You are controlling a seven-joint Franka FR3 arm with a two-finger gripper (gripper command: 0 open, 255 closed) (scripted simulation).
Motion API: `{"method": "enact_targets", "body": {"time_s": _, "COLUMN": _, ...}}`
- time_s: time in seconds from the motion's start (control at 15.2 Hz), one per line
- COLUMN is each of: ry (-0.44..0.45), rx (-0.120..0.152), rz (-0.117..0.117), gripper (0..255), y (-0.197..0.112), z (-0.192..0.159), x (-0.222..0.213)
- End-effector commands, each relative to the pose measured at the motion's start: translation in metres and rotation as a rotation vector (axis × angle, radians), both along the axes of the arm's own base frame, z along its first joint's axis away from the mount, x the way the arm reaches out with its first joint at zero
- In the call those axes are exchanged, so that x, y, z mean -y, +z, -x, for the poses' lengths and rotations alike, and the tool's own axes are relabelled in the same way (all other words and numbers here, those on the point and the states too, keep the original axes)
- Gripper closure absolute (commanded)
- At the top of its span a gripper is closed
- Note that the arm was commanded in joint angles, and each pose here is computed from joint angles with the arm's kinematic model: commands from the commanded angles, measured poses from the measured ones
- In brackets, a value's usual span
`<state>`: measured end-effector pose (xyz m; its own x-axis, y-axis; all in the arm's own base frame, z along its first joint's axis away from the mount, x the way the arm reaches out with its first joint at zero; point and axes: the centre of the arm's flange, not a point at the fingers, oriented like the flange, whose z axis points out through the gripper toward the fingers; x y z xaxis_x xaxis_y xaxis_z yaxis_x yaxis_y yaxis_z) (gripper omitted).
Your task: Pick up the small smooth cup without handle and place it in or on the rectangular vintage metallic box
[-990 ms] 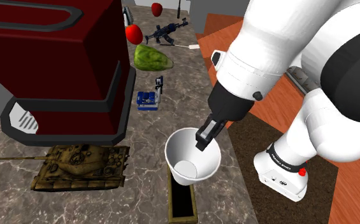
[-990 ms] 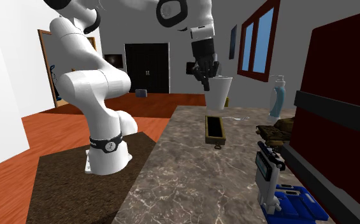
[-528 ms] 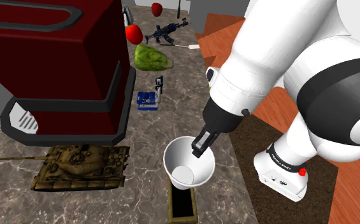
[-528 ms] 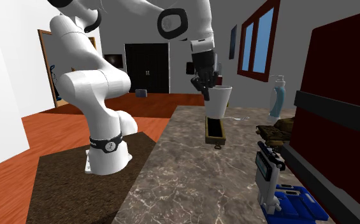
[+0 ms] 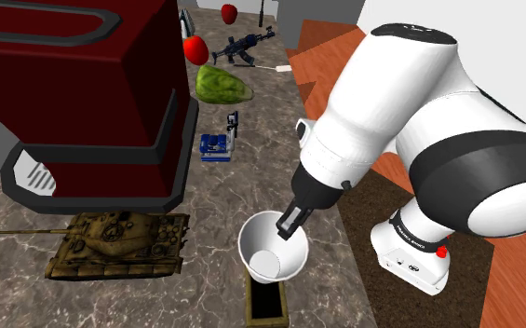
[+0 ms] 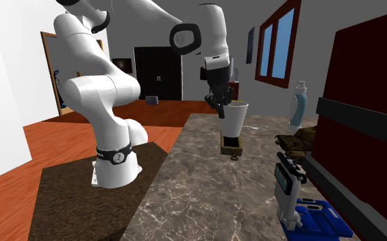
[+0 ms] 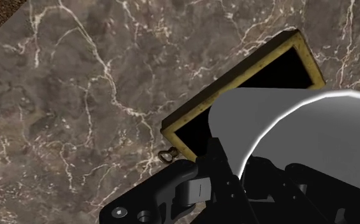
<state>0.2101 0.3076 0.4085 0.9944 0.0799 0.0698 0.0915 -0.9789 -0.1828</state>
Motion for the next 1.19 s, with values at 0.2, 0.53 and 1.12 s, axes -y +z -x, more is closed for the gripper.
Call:
{"method": "enact_targets", "body": {"time_s": 0.2, "ry": 0.000, "rx": 0.000, "rz": 0.000, "gripper": 255, "y": -0.002, "z": 0.000, "x": 0.000}}
{"method": "enact_targets", "body": {"time_s": 0.53, "ry": 0.000, "rx": 0.000, "rz": 0.000, "gripper": 0, "y": -0.003, "z": 0.000, "x": 0.000}}
{"method": "enact_targets", "body": {"time_s": 1.12, "ry": 0.000, "rx": 0.000, "rz": 0.000, "gripper": 0, "y": 0.047, "z": 0.003, "x": 0.009}}
